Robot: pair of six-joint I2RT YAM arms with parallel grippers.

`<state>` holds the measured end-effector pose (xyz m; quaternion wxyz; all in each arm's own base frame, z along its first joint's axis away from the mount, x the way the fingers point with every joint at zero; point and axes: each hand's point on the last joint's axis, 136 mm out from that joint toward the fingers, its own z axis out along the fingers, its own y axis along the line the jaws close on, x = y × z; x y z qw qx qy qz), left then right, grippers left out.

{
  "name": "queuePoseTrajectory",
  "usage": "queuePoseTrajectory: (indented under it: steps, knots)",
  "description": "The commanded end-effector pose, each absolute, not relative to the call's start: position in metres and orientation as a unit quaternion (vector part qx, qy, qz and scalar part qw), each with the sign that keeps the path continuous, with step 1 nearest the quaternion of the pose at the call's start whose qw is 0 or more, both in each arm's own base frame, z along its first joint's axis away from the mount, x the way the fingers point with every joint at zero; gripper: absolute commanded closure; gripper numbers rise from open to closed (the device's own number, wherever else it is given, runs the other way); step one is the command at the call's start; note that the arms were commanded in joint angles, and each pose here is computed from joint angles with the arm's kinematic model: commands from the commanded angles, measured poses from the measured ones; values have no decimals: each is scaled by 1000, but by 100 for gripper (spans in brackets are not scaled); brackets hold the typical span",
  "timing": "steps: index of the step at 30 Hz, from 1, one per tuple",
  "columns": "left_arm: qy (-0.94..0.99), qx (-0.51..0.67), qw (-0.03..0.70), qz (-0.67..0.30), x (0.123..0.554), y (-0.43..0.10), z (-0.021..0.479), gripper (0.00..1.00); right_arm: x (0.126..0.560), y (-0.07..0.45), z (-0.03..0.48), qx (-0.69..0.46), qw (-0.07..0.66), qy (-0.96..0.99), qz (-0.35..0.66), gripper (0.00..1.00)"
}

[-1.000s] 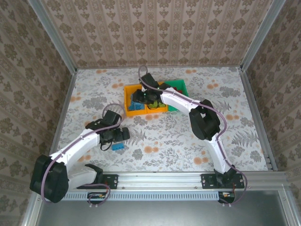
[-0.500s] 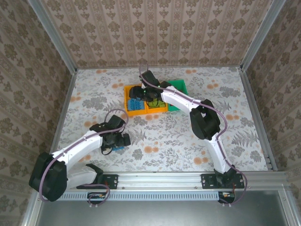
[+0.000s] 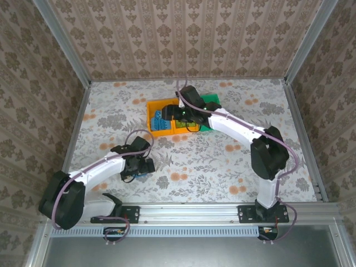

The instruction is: Sort the legos into containers by color

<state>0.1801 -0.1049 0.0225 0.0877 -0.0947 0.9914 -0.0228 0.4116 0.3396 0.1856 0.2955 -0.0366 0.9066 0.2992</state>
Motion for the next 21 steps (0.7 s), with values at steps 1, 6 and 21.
queuePoseTrajectory:
  steps: [1,6,21]
  knots:
    - [992,-88,84,-23,181,-109,21,3,406,307,181,-38,320,914,246,19]
    - [993,-84,78,-24,178,-109,17,11,398,272,168,-7,316,922,222,18]
    - [993,-79,82,-34,181,-114,15,34,389,222,155,46,312,929,193,16]
